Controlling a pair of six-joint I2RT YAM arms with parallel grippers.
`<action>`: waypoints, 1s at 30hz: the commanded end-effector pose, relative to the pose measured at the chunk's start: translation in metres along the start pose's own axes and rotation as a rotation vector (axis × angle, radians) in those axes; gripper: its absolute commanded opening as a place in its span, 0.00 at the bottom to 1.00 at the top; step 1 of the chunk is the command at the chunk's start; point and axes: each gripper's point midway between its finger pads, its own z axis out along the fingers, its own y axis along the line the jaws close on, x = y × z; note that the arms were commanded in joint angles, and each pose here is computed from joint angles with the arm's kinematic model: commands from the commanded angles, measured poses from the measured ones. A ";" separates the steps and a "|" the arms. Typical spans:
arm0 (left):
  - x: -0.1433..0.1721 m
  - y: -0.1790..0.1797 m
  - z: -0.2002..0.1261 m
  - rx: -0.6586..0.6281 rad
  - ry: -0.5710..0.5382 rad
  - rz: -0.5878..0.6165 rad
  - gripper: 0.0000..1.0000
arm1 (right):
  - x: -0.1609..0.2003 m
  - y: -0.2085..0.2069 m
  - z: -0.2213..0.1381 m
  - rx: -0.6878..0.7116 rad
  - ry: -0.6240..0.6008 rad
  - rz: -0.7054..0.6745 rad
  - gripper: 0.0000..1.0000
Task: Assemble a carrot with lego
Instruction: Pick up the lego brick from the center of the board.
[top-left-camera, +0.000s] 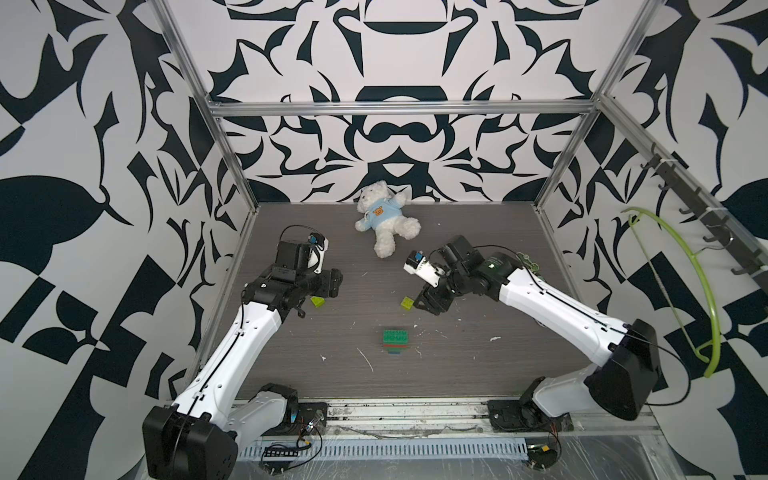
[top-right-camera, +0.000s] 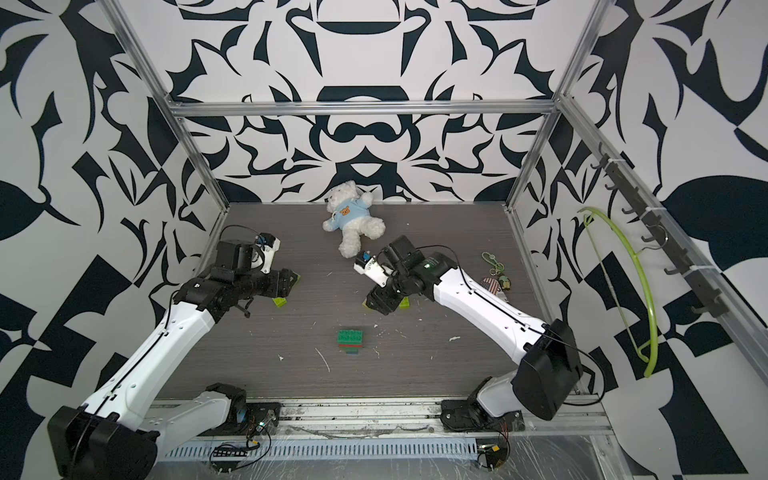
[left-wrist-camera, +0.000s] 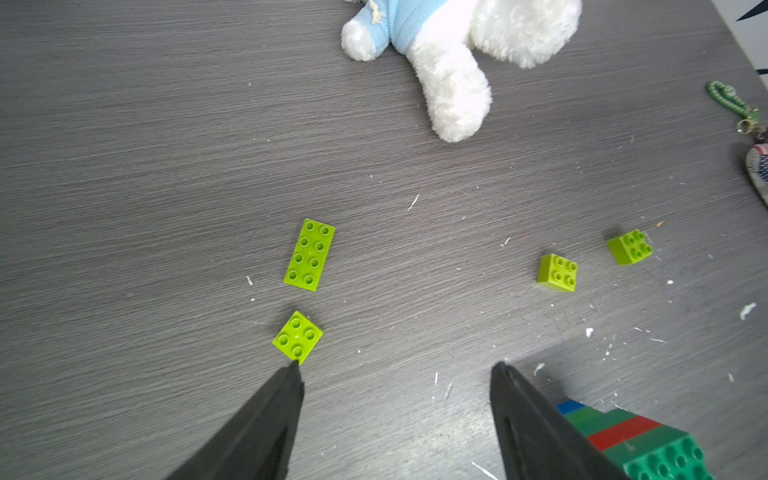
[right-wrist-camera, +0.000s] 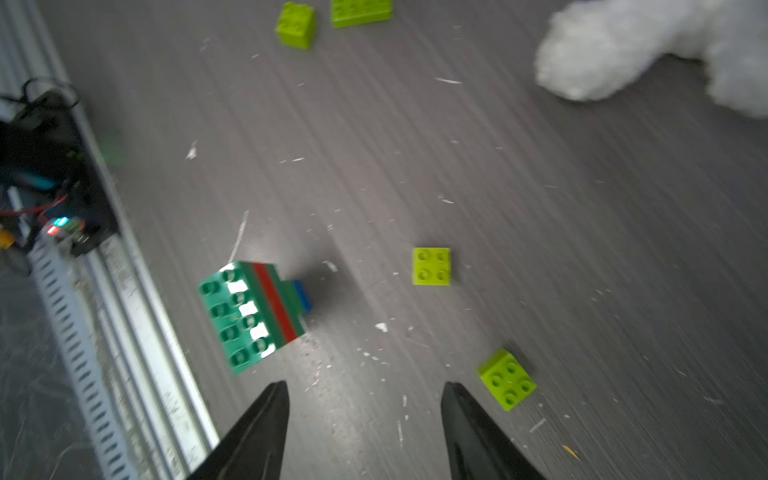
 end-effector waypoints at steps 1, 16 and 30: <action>-0.015 -0.007 -0.009 0.036 -0.044 -0.010 0.78 | -0.002 -0.024 0.027 0.077 0.027 0.070 0.63; -0.007 -0.015 -0.001 0.086 -0.001 -0.054 0.78 | 0.071 -0.105 0.050 0.342 0.237 0.476 0.64; -0.008 -0.016 0.004 0.094 0.014 -0.056 0.78 | 0.092 -0.120 0.084 0.397 0.305 0.621 0.56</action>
